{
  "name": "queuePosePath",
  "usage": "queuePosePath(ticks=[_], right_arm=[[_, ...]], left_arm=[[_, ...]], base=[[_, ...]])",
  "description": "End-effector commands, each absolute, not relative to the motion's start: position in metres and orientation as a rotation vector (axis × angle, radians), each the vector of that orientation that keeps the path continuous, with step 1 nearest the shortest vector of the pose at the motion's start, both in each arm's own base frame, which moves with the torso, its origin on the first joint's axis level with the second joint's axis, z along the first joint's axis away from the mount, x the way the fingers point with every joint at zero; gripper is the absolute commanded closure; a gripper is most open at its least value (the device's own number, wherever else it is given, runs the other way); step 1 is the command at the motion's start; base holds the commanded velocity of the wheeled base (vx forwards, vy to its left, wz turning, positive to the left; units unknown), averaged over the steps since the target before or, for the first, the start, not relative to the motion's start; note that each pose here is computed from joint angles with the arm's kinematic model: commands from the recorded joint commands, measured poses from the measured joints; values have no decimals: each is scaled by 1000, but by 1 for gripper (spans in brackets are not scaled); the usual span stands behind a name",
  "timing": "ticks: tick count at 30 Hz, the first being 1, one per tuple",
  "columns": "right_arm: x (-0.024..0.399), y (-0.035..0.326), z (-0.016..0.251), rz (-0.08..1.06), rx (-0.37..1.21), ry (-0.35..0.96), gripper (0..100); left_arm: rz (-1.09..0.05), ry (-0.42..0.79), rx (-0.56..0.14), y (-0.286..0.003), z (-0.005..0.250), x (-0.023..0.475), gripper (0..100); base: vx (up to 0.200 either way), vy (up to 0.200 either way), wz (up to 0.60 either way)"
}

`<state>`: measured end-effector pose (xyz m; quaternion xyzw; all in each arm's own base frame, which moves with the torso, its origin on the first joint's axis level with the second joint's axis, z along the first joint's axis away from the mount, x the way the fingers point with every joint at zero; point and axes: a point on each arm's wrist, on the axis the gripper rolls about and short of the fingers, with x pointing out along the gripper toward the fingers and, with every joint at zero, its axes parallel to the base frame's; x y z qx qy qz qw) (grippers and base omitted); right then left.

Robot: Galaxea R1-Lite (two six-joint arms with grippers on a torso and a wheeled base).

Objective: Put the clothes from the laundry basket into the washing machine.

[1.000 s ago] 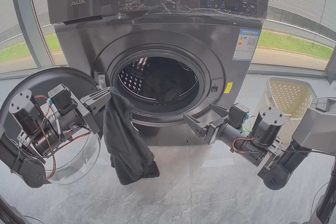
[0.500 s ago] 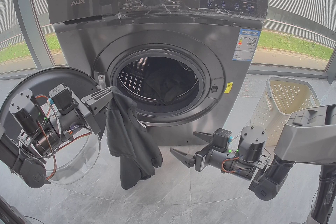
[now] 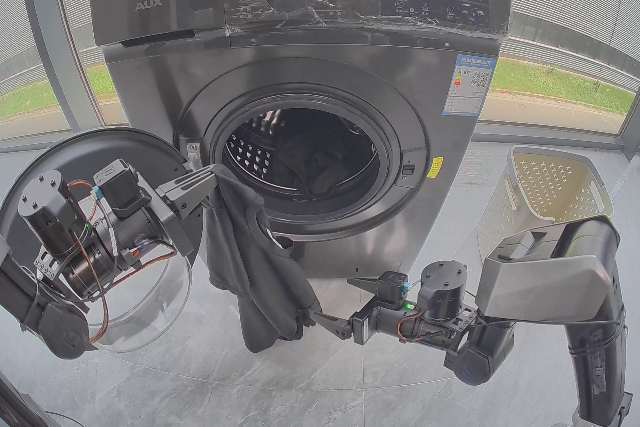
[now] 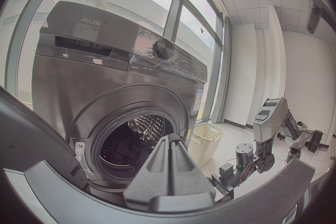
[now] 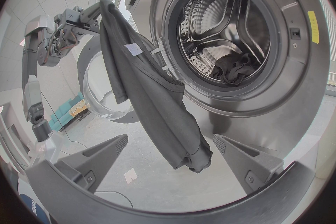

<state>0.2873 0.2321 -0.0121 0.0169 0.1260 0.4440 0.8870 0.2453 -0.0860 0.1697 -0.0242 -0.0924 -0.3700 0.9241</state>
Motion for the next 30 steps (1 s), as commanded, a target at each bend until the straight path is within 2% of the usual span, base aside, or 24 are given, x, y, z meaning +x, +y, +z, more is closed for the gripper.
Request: queuePosePath(ticks=[1,20,26,27,30], right_arm=[[301,246,-37,930,28,286,0],[343,290,-59,941,50,219,0],[350,297,-55,944,61,173,0],[350,297,-54,944,62,170,100],[350,298,-51,946,66,153,100]], left_arm=[[-767,-191,-51,-88,170,245,100],[-776,-191,-54,-90,170,244,100],[-778,-187,-56,-90,170,244,100],[-776,-189,-56,-90,170,244,100],[-778,-188,-54,-90,170,244,100]], base=[[0,0,0],[0,0,0],[0,0,0],[0,0,0],[0,0,0]])
